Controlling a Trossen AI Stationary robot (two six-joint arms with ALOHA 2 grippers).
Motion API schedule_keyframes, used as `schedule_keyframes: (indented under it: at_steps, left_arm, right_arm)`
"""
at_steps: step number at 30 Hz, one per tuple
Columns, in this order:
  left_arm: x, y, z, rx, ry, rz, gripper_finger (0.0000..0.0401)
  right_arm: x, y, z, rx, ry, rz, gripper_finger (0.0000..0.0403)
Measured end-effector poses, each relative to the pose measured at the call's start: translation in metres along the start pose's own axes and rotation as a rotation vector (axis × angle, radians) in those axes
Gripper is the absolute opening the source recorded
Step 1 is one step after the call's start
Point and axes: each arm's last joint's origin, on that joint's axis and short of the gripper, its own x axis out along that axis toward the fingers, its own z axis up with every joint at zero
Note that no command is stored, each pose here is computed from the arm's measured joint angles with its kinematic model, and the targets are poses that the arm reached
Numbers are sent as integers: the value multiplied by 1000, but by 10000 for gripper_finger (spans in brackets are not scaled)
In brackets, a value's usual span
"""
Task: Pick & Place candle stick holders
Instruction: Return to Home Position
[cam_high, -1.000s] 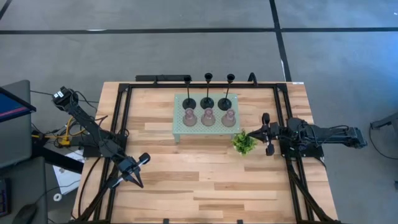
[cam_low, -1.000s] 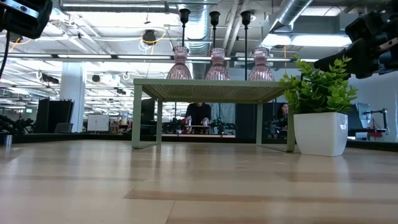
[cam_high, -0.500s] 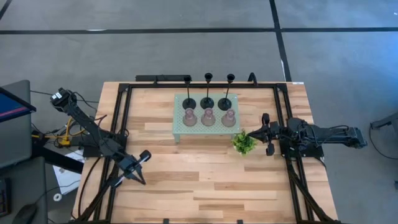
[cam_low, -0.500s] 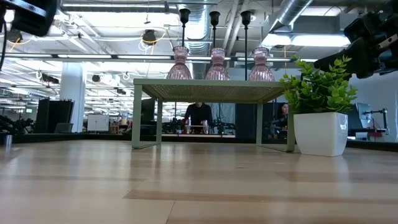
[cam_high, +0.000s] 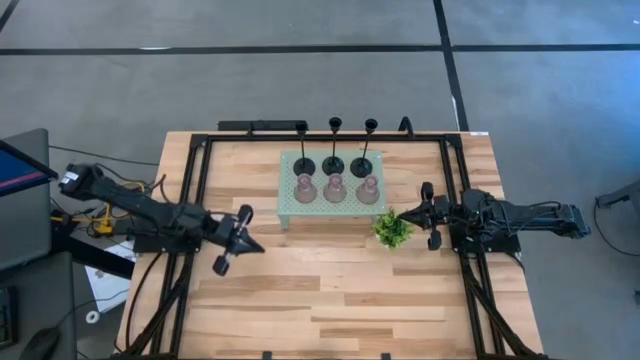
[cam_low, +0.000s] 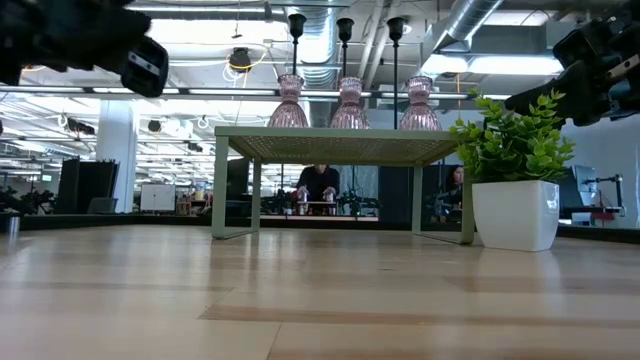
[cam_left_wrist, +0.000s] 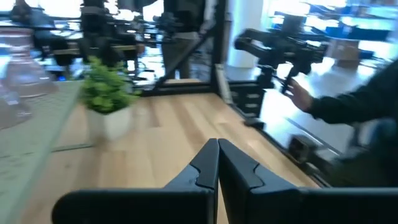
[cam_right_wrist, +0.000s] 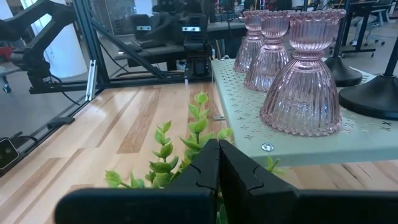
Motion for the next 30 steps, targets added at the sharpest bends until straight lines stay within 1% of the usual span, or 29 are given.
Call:
schedule_keyframes:
  at_steps: [3, 6, 10, 12, 15, 19, 25, 27, 30]
  left_arm:
    - [0, 6, 1, -24, -6, 46, 7]
    - [-1, 10, 1, -48, -8, 66, 7]
    - [-8, 14, 3, -44, -2, 34, 7]
    - [-14, 16, 6, -58, -24, 18, 7]
    - [-25, 15, 12, -46, -57, -16, 7]
    - [-36, 13, 16, -33, -90, -10, 7]
    - [-43, 12, 19, 77, -126, 15, 7]
    - [-44, 12, 20, 80, -137, 15, 7]
    - [-46, 12, 16, 82, -94, 29, 7]
  right_arm:
    - [0, 0, 0, 0, 0, 0, 0]
    - [0, 0, 0, 0, 0, 0, 0]
    - [0, 0, 0, 0, 0, 0, 0]
    - [0, 0, 0, 0, 0, 0, 0]
    - [0, 0, 0, 0, 0, 0, 0]
    - [0, 0, 0, 0, 0, 0, 0]
    - [0, 0, 0, 0, 0, 0, 0]
    - [0, 0, 0, 0, 0, 0, 0]
    - [0, 0, 0, 0, 0, 0, 0]
